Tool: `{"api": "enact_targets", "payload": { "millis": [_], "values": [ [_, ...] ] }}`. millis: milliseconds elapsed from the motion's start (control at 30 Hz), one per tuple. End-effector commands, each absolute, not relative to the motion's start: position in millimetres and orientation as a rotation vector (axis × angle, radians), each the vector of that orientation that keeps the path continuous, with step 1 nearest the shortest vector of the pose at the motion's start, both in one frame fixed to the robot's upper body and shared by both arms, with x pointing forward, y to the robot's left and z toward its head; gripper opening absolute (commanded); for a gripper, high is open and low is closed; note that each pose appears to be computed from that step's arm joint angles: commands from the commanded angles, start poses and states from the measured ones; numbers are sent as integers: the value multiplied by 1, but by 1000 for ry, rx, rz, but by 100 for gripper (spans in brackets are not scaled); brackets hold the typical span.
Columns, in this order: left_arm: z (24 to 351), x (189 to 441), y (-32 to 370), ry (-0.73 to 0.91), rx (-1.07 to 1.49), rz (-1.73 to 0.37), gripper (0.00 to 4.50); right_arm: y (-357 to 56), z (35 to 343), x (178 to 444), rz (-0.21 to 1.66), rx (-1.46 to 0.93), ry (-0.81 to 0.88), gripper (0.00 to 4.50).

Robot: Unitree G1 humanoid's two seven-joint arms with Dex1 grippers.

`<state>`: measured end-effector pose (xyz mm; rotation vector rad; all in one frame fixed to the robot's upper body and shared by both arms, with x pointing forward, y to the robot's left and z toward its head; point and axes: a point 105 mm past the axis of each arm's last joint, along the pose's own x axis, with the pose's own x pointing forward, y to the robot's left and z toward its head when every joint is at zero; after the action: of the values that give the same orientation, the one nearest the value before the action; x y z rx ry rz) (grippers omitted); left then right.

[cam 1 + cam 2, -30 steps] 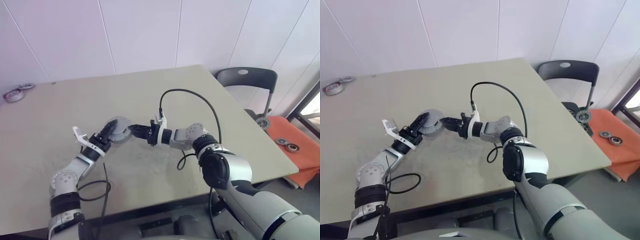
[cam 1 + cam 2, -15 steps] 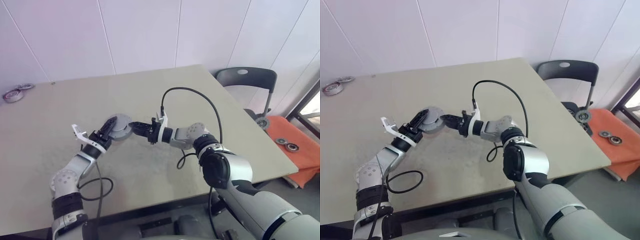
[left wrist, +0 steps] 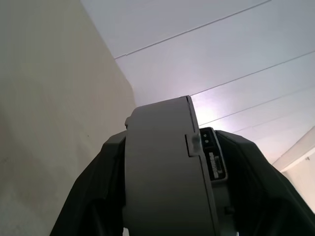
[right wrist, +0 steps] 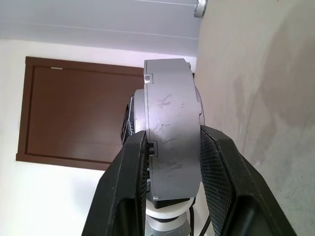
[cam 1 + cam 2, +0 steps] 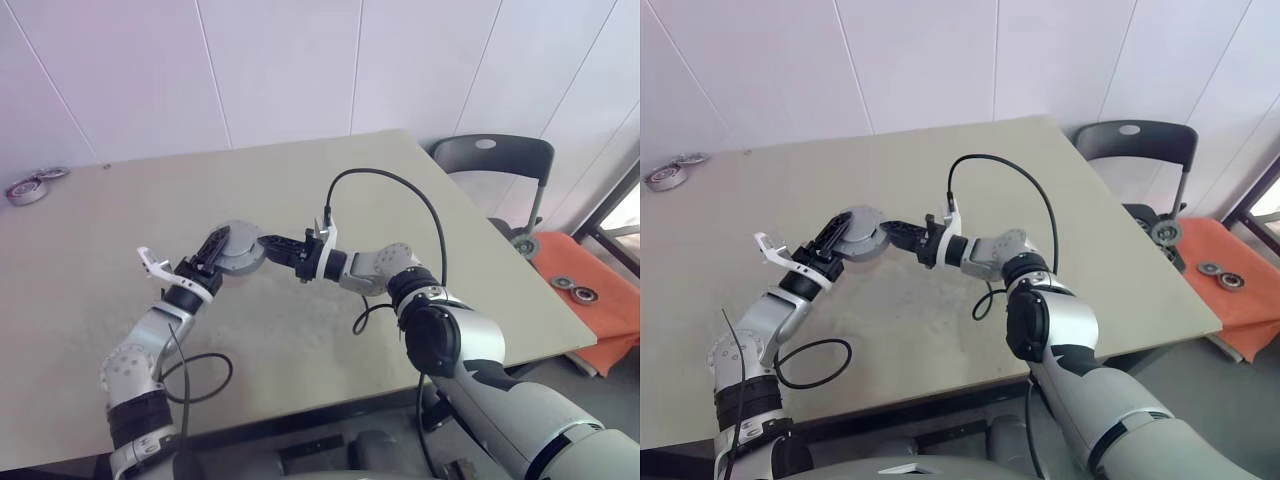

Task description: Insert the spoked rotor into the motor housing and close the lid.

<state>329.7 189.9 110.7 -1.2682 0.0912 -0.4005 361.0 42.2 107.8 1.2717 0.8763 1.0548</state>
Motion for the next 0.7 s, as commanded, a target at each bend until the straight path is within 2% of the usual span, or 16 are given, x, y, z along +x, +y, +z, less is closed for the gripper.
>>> {"api": "enact_targets", "payload": {
  "millis": [33,367,700],
  "values": [
    [158,321,151,30,-1253,-670,235,51,121,365,1080,1243,843,120],
    [160,319,150,32,-1264,-685,229,51,120,365,1074,1240,841,120],
    [169,304,151,70,-1326,-758,228,51,119,366,1067,1238,835,120]
  ]
}}
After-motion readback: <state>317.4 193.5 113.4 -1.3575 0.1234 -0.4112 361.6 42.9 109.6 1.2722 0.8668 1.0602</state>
